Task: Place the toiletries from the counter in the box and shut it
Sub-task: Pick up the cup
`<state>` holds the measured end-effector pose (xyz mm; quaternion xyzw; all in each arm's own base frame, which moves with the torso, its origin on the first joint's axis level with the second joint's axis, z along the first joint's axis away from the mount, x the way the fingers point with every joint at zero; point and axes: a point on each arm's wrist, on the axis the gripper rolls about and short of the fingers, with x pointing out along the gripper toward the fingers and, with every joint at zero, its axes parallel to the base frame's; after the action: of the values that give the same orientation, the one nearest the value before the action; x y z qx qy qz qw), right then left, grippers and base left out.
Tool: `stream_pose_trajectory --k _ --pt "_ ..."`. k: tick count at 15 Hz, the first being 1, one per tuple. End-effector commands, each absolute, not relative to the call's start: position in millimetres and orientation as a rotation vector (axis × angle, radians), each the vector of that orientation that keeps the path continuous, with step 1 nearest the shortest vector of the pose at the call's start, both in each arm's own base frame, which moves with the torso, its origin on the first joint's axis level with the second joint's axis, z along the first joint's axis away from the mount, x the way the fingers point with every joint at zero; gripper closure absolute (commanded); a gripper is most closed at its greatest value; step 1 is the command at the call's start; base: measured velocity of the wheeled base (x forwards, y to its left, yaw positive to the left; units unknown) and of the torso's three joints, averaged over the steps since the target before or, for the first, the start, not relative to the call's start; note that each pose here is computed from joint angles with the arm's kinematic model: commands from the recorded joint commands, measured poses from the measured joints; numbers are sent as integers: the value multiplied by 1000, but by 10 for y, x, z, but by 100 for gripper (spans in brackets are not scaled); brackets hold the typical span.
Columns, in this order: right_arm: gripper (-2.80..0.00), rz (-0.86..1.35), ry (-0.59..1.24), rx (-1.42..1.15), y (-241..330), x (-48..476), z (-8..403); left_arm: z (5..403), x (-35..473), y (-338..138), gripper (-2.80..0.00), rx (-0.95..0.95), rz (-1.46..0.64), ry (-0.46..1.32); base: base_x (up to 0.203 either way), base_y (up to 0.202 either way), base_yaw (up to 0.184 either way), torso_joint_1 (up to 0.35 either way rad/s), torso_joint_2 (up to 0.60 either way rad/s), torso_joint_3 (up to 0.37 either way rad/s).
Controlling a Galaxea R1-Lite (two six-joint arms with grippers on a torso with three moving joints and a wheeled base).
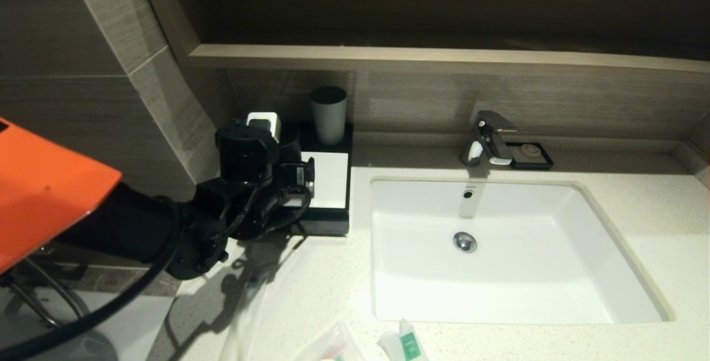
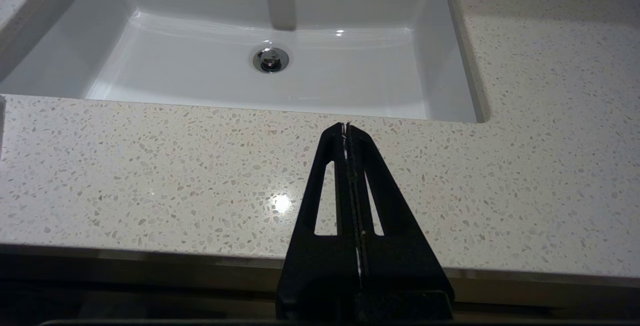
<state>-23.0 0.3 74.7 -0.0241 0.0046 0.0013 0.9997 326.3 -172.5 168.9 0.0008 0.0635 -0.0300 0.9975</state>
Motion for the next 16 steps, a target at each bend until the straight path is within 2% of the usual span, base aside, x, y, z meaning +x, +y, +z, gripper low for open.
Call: stream_pose_trajectory --k 1,8,9,16 --pt "0 3 9 -49 3 -230 746 1720 3256 -1718 -280 -4 -54 116 0 0 0 0 0 0" --pt "0 5 11 -49 4 -229 746 1735 3268 -1724 -280 -1 -52 110 0 0 0 0 0 0" --pt "0 3 10 -49 3 -230 746 1744 3269 -1725 0 -3 -52 107 0 0 0 0 0 0" --pt "0 3 9 -49 3 -230 746 1778 3279 -1724 0 -9 -51 95 0 0 0 0 0 0"
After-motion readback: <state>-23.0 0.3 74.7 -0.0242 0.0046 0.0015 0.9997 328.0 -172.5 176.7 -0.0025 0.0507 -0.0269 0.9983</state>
